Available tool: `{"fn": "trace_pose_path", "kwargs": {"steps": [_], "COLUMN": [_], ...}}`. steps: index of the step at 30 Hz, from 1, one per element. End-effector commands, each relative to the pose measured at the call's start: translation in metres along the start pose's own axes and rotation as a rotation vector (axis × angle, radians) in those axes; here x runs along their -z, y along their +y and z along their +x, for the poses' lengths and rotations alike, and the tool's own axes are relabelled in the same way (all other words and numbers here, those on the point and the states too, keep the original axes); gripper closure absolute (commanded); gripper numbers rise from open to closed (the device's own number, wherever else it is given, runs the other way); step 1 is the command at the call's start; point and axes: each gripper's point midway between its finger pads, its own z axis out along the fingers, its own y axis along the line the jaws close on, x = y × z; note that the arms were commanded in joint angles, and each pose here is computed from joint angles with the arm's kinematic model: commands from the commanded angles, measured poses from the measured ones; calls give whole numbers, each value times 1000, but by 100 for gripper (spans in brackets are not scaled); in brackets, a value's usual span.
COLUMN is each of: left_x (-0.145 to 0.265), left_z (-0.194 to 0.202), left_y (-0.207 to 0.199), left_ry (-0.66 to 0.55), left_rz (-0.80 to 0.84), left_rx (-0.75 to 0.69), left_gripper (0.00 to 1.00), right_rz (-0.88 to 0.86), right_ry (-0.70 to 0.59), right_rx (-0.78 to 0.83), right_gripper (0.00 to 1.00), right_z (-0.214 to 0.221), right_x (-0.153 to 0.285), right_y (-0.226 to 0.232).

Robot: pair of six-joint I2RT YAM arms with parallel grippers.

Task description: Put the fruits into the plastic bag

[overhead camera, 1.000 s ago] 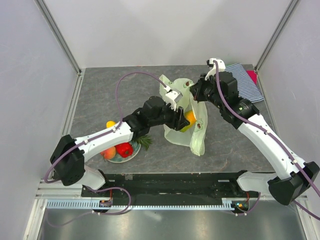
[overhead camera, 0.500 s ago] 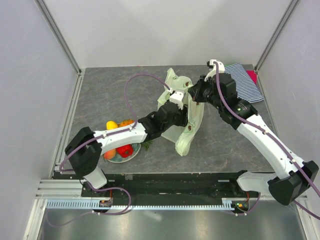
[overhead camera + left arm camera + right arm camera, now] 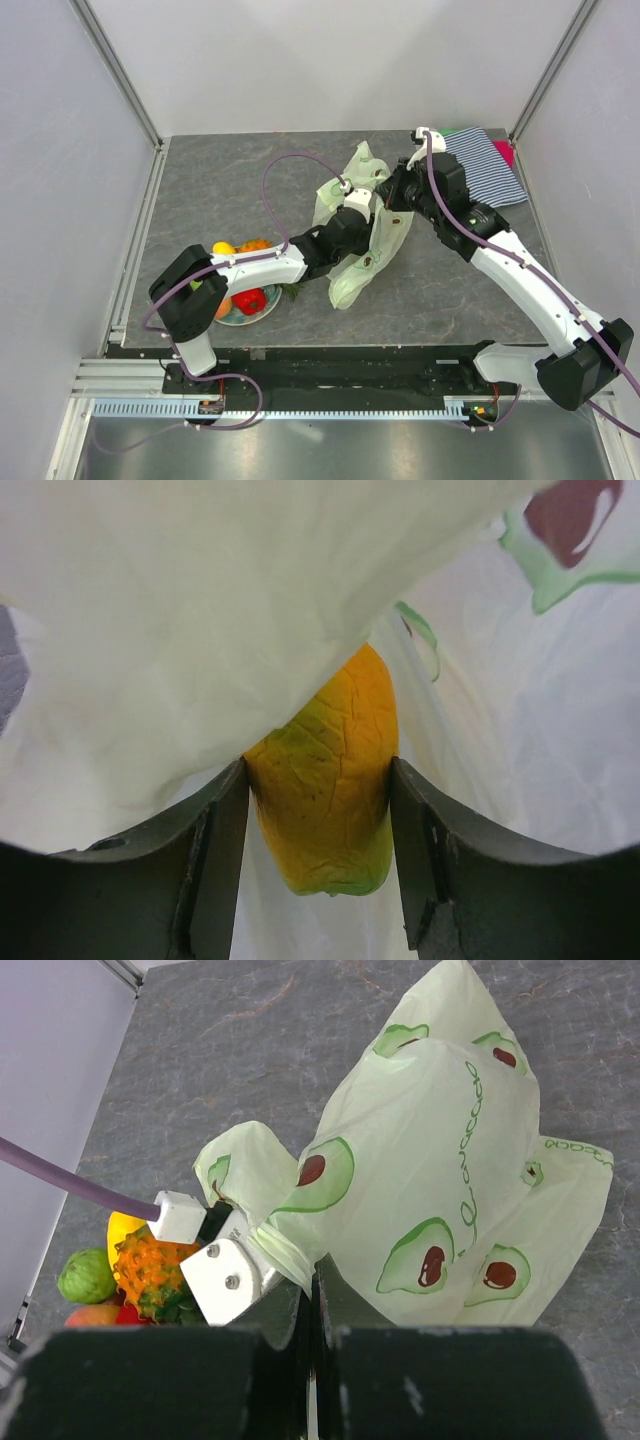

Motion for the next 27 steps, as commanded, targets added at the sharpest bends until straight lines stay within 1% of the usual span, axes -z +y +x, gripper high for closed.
{"fn": "trace_pose_path", "kwargs": {"steps": [1,3,4,9,14,18,19,21,22,23,24,25,26,27], "left_x": [1,2,2,2,5,20,22,32,36,44,49,56,70,80], "left_z": [-26,-24,-24,-19,-18,-29,-26,-32,-27,-33,-24,-23,-35,-25], "left_y": [-14,-16,-17,-18,-18,-27,-25,-23,-24,-27,-25,-32,-38,-46], "left_ry": [-83,-78,-77,-63,-67,-111,-114,-139,-142,-166,-158,-161,-201,-179], "left_rz": [41,55,58,72,88,165,168,178,206,233,254,309,353,431], "left_rx": [60,50,44,26,12,-21,-30,-58,-75,-108,-130,-162,-170,-197], "left_gripper": [35,25,23,15,14,13,13,13,13,12,13,12,12,11], "right_rz": [9,14,19,23,32,45,51,65,74,87,96,103,115,118], "right_ry": [-44,-44,-42,-43,-44,-44,-44,-46,-45,-47,-43,-39,-40,-40], "right_rx": [-9,-8,-6,-5,-6,-4,-4,-1,1,5,9,13,15,17], "right_gripper": [100,100,100,100,100,100,100,100,100,100,100,100,100,100], "right_z": [-9,-8,-8,-7,-7,-6,-6,-5,-5,-4,-2,-1,-1,-1], "right_x": [1,0,0,0,0,-1,-1,-2,-3,-4,-5,-7,-8,-8], "right_y": [-2,-3,-3,-5,-6,-9,-11,-14,-16,-18,-20,-22,-24,-25]}}
